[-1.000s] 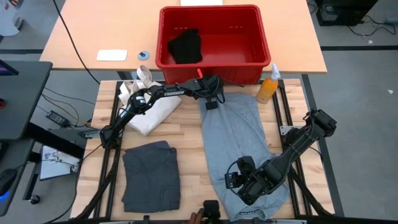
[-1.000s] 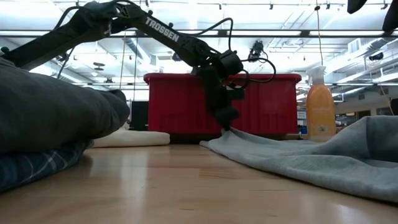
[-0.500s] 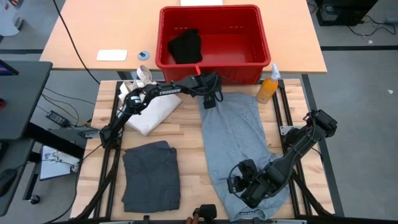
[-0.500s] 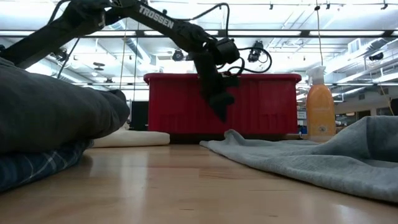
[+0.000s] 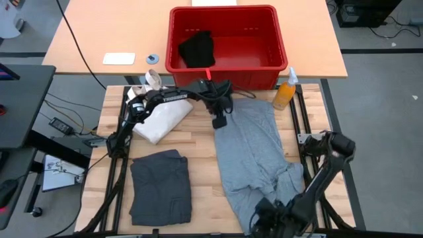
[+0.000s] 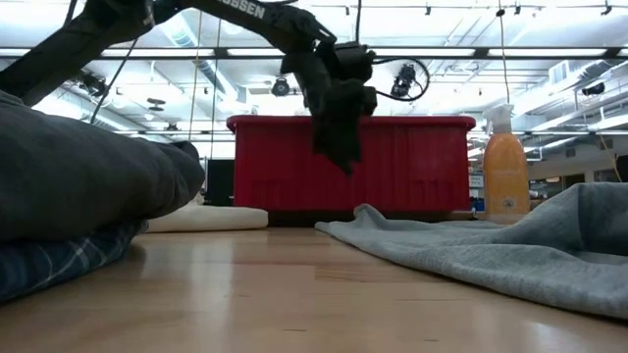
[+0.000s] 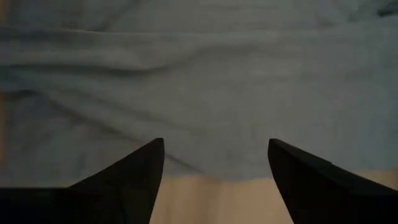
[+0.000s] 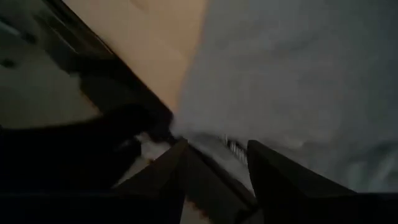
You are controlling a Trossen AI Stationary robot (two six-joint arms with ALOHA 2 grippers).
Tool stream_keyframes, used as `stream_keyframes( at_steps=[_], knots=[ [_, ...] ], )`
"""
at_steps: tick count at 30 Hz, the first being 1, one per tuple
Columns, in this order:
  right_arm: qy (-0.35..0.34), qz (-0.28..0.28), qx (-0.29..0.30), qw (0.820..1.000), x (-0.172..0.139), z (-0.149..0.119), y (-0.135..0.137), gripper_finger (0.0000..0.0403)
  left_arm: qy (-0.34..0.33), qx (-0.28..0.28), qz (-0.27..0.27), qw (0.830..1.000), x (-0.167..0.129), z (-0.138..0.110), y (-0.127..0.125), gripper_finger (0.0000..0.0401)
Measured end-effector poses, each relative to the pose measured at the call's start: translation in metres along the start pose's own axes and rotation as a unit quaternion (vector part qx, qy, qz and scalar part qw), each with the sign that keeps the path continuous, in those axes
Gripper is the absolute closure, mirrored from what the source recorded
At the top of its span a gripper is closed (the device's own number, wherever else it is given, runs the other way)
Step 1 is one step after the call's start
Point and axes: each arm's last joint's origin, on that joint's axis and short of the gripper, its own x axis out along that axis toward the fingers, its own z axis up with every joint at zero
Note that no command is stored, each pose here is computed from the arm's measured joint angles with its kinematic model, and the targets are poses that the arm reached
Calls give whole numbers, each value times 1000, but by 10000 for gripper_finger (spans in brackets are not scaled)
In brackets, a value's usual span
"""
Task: Fold Laundry from Bin
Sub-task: Fold the light gray t-shirt
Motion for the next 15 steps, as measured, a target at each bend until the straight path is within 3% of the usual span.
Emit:
stream_keyframes(
  at_steps=[3,7,12,15],
  knots=[
    [34,11,39,999,18,-11,4,233,4,30,-8,999,2,2,-23,126],
    [-12,47,65,997,22,-22,11,247,-19,90,-22,996,0,8,-60,150],
    [-20,32,84,996,14,-35,7,269,-15,155,-24,987,-6,6,-99,182],
    [-24,21,97,995,8,-45,1,276,-14,176,-22,984,-21,3,-107,200]
  ],
)
